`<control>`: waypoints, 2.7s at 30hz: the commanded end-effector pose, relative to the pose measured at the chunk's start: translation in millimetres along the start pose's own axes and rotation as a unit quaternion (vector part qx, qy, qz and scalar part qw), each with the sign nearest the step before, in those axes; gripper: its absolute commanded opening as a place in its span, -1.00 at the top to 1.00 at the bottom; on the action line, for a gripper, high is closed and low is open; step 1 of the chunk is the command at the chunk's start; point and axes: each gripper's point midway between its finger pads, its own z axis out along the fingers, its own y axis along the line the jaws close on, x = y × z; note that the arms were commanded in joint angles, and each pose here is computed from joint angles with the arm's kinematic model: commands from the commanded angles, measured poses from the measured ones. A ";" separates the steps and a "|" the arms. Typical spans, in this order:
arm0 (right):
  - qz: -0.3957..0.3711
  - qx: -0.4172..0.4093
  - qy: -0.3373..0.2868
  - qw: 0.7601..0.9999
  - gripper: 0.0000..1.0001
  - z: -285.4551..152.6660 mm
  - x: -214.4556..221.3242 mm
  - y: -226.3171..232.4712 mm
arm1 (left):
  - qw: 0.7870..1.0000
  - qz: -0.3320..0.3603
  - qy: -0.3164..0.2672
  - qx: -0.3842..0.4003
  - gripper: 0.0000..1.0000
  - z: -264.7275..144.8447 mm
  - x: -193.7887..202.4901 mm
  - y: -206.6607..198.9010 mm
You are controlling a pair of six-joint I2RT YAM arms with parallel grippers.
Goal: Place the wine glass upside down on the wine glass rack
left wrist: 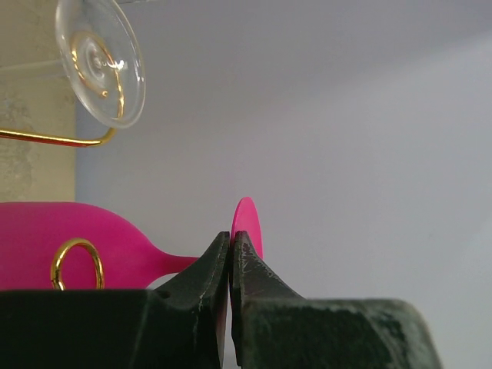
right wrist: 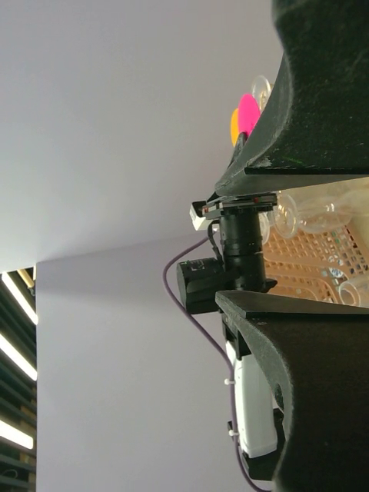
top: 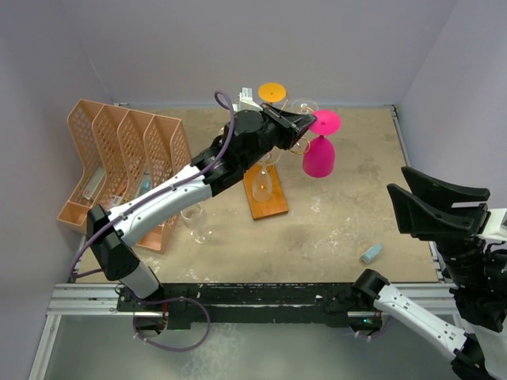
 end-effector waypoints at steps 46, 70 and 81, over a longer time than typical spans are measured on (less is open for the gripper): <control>0.025 0.019 -0.041 0.999 -0.10 -5.0 -21.3 -4.6 | 0.995 0.026 -0.097 -0.018 1.00 -31.1 -54.1 5.6; 0.026 0.040 -0.031 0.998 -0.09 5.9 -9.8 -12.1 | 0.998 0.064 -0.018 -0.004 1.00 -55.5 -25.9 -3.2; 0.034 0.054 -0.026 0.998 -0.09 7.5 -3.0 -16.9 | 0.997 0.075 0.007 0.003 1.00 -50.8 -4.3 -5.1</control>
